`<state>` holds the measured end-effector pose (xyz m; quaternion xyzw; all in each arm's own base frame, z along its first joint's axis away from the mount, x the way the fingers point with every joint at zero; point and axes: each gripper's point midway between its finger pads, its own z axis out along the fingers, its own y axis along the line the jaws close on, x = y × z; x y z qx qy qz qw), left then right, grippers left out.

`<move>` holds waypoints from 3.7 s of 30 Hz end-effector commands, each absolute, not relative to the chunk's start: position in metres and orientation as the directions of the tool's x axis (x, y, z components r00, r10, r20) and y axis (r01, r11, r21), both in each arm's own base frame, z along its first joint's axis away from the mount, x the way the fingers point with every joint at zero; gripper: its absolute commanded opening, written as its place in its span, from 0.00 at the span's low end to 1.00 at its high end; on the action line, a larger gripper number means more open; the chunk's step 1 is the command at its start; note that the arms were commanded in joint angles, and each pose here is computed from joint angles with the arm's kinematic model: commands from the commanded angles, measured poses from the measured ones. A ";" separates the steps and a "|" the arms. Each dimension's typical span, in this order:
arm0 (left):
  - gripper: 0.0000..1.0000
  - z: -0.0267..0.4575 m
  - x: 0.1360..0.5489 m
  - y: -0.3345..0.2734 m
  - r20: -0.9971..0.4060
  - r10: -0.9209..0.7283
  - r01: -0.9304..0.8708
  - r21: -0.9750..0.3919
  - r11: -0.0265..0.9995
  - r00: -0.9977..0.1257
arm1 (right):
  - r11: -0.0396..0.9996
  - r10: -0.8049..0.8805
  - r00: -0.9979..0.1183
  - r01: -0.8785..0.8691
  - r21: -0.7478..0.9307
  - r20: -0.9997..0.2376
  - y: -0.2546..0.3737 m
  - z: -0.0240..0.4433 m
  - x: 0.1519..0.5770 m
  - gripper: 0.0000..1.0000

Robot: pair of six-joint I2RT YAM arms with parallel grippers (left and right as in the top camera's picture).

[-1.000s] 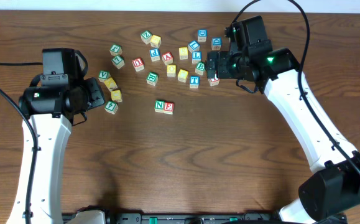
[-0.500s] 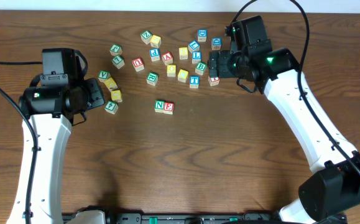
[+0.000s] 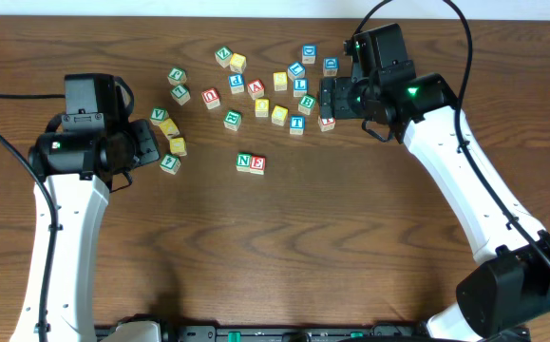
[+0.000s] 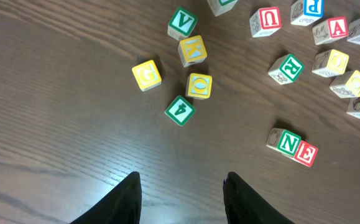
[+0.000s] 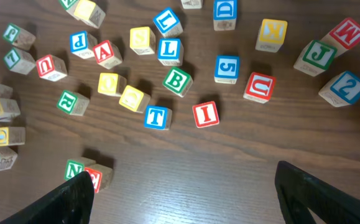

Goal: Spell out NEURIPS

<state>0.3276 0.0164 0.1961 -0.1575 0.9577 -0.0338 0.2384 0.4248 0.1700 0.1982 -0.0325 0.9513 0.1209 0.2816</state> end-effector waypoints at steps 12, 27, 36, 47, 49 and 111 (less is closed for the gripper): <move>0.43 0.201 0.329 0.019 -0.465 -0.293 -0.266 -0.126 0.956 -0.835 | 0.984 0.017 -0.819 -0.089 0.156 -0.573 0.157 0.204 0.432 0.87; 0.43 0.202 0.332 0.019 -0.474 -0.293 -0.264 -0.128 0.956 -0.830 | 0.999 -0.024 -0.819 -0.036 0.010 -0.573 0.143 0.142 0.476 0.77; 0.43 0.195 0.335 0.019 -0.458 -0.294 -0.267 -0.124 0.956 -0.839 | 0.989 0.146 -0.803 0.138 0.059 -0.577 0.107 0.117 0.503 0.67; 0.43 0.181 0.339 0.019 -0.421 -0.295 -0.272 -0.115 0.955 -0.858 | 0.914 0.407 -0.764 0.340 0.223 -0.501 0.109 0.074 0.517 0.66; 0.43 0.181 0.339 0.019 -0.421 -0.295 -0.272 -0.115 0.955 -0.858 | 0.918 0.396 -0.767 0.327 0.223 -0.505 0.110 0.068 0.520 0.61; 0.43 0.182 0.341 0.019 -0.430 -0.295 -0.271 -0.118 0.955 -0.853 | 0.995 0.094 -0.939 0.093 0.019 -0.330 0.104 0.025 0.473 0.24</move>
